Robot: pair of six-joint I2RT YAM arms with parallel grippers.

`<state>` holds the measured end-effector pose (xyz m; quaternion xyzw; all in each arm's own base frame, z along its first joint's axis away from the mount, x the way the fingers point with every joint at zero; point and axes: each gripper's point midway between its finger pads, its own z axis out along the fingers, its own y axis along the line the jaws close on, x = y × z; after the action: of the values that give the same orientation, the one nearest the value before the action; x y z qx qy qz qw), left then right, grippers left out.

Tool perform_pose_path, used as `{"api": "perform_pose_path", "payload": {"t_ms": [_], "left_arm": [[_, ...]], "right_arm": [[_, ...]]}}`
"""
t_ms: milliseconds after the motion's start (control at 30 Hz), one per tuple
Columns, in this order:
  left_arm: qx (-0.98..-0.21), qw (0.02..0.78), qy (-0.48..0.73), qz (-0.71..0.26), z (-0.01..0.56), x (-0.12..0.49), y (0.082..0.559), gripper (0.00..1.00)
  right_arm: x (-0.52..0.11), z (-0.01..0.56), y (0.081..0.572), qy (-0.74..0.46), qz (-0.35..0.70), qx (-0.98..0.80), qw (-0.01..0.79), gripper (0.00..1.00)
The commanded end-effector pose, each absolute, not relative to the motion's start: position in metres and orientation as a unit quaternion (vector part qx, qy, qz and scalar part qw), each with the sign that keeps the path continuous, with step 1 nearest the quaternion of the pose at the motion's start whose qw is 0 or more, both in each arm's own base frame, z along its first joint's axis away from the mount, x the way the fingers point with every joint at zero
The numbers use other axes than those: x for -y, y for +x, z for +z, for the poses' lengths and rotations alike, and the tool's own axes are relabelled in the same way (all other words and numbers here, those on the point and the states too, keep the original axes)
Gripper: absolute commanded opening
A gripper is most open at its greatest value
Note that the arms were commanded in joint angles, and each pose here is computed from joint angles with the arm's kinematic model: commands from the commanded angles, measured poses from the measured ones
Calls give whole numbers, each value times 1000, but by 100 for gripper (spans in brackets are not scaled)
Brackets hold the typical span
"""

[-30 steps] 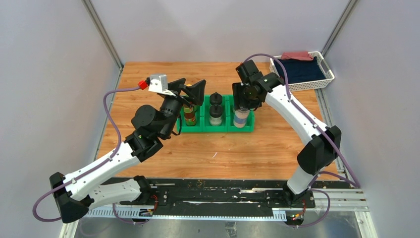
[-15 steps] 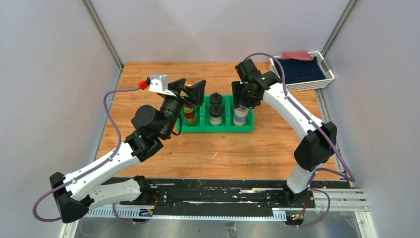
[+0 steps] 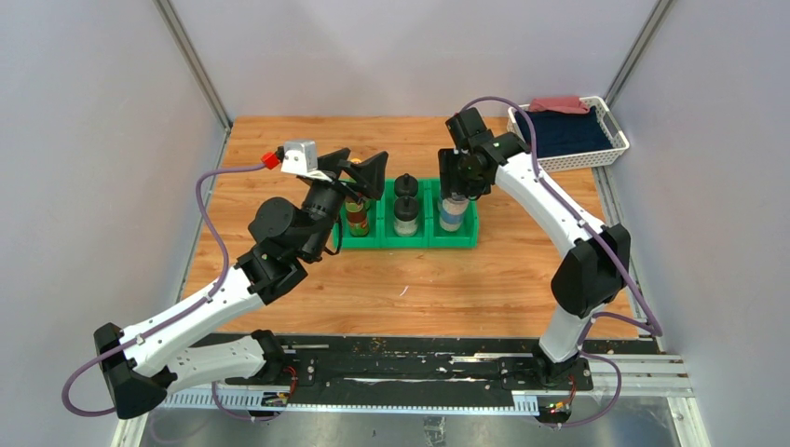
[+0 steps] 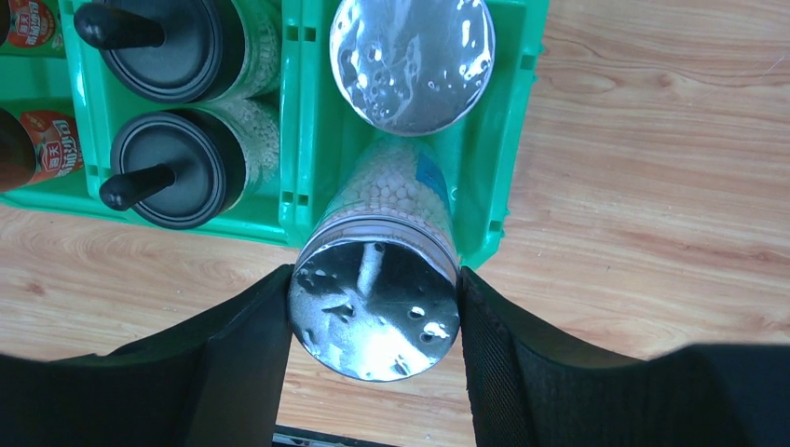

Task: Organize the condiment bottles
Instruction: Place the bottle in the storage box.

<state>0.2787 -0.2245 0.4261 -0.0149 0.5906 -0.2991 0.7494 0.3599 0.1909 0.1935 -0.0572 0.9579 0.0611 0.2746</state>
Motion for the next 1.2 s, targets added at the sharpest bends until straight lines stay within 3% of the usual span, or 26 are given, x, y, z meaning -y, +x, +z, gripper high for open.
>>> {"api": "perform_pose_path", "payload": {"t_ms": [0, 1167], "left_arm": [[-593, 746, -15, -303, 422, 228, 278, 86], [-597, 742, -11, -303, 415, 230, 278, 86]], "right_arm": [[-192, 197, 374, -55, 71, -952, 291, 0], [-193, 165, 377, -51, 73, -952, 293, 0]]}}
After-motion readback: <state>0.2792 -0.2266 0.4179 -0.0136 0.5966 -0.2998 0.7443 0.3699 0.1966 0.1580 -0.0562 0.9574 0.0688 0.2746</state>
